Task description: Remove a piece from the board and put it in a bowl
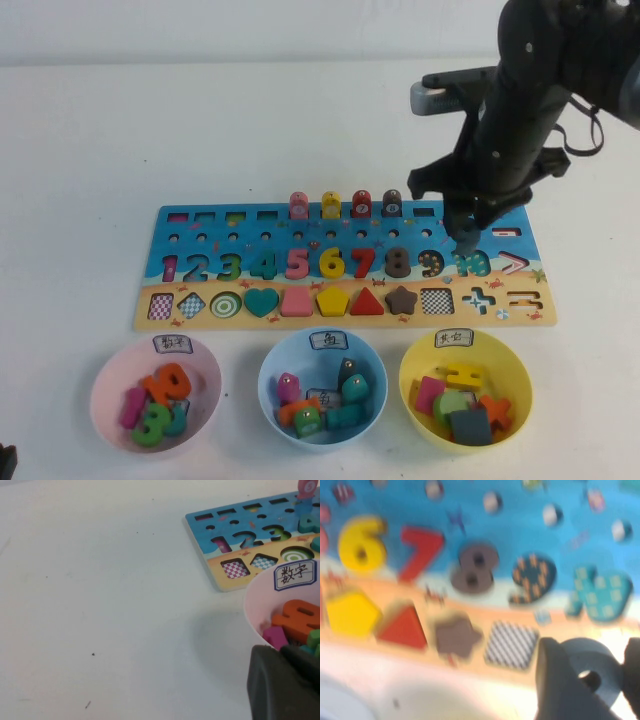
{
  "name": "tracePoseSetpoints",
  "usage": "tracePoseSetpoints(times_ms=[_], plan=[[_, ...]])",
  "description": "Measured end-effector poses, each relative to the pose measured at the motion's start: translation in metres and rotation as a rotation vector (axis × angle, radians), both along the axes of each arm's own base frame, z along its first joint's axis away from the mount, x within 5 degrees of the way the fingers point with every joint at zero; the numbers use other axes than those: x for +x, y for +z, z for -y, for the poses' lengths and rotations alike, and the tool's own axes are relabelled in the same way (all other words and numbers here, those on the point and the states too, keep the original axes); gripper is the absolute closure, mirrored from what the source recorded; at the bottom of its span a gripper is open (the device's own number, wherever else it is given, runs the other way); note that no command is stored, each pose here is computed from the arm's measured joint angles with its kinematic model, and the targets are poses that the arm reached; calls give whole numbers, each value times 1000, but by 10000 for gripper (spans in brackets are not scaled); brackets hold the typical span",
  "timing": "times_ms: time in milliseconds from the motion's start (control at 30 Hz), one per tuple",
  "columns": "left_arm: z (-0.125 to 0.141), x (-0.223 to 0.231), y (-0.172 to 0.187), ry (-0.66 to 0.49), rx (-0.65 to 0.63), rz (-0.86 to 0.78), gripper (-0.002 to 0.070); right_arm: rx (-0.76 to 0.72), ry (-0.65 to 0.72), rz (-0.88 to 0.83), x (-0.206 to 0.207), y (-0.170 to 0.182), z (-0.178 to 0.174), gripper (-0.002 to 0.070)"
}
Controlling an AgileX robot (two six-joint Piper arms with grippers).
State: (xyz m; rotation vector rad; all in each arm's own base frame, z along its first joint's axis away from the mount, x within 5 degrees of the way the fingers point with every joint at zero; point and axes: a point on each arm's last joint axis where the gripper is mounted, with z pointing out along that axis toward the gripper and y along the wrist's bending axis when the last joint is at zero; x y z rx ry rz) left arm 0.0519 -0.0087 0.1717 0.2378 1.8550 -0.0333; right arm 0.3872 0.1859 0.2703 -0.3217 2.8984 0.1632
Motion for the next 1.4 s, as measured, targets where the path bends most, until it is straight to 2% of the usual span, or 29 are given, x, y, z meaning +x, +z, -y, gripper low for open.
tracePoseSetpoints(times_ms=[167, 300, 567, 800, 1133, 1400], plan=[[0, 0, 0, 0, 0, 0, 677, -29, 9, -47, -35, 4, 14, 444], [0, 0, 0, 0, 0, 0, 677, -45, 71, -60, -63, 7, 3, 444], [0, 0, 0, 0, 0, 0, 677, 25, 284, -5, -107, 6, -72, 445], [0, 0, 0, 0, 0, 0, 677, 84, 430, -42, -129, -3, -136, 445], [0, 0, 0, 0, 0, 0, 677, 106, 568, -23, -144, -9, -208, 445], [0, 0, 0, 0, 0, 0, 677, 141, 565, -4, -145, -18, -241, 445]])
